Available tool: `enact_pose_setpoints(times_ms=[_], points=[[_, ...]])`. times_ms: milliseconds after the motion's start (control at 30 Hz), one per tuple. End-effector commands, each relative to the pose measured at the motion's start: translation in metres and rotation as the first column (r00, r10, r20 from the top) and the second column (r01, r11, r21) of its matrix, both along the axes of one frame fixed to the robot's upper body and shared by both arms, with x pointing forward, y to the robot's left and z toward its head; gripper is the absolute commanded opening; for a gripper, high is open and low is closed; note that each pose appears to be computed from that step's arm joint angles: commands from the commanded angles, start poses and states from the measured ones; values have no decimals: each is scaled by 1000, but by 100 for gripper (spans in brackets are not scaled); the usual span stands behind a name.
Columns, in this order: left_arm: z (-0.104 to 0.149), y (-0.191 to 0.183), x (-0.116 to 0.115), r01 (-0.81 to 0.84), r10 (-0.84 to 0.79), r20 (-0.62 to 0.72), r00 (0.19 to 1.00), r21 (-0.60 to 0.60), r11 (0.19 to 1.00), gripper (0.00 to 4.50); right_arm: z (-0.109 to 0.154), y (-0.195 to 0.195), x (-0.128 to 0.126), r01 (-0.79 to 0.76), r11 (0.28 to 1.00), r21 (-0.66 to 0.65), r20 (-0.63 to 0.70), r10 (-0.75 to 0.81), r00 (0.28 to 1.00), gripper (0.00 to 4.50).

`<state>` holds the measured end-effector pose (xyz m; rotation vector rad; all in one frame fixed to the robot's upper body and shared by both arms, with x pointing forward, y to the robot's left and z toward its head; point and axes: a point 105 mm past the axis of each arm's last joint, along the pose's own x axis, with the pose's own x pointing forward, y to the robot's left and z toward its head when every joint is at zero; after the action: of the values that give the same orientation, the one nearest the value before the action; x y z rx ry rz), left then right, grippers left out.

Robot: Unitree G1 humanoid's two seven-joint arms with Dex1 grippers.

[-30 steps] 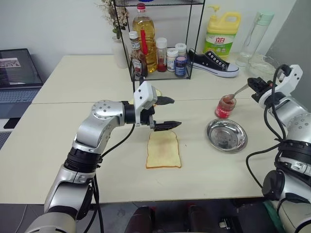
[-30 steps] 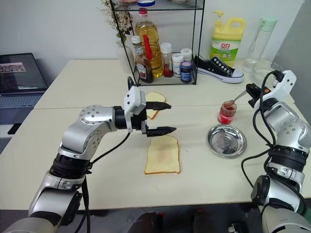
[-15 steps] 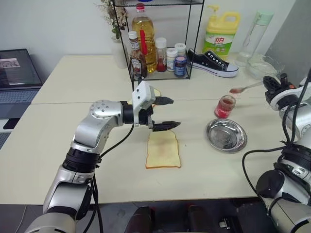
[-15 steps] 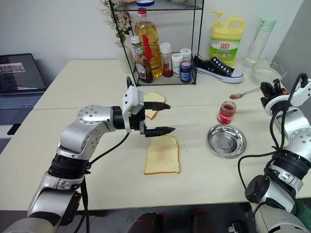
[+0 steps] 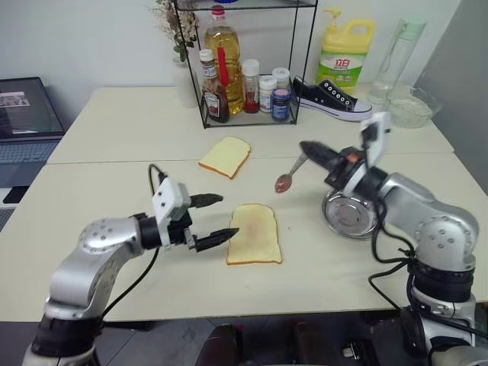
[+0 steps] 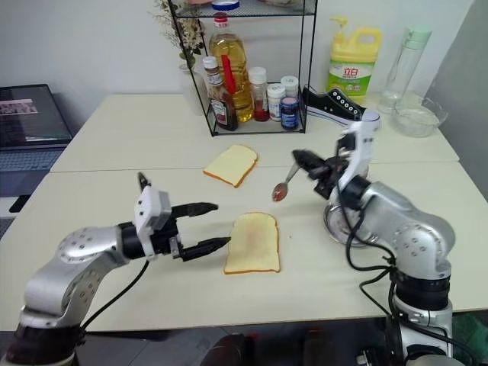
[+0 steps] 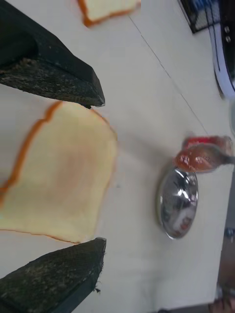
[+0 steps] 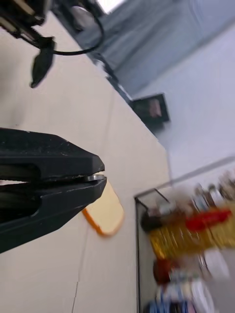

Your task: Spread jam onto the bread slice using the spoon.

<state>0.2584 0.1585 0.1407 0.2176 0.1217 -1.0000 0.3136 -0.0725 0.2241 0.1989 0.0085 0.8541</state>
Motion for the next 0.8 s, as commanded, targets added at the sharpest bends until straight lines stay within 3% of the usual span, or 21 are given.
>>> enact_pose_setpoints(times_ms=[33, 333, 633, 800], points=[[4, 9, -11, -67, 66, 62, 996, 14, 998, 450, -3, 17, -12, -82, 992, -95, 129, 93, 987, 2], [-14, 1, -33, -102, 102, 29, 994, 8, 995, 450, -37, 42, -15, -162, 948, -273, 247, 232, 941, 2], [-18, 2, -37, -110, 109, 21, 994, 13, 994, 450, -32, 51, -33, -243, 921, -304, 360, 348, 866, 2], [-20, 2, -39, -110, 110, 14, 994, 11, 994, 450, -33, 51, -45, -321, 904, -284, 334, 407, 850, 2]])
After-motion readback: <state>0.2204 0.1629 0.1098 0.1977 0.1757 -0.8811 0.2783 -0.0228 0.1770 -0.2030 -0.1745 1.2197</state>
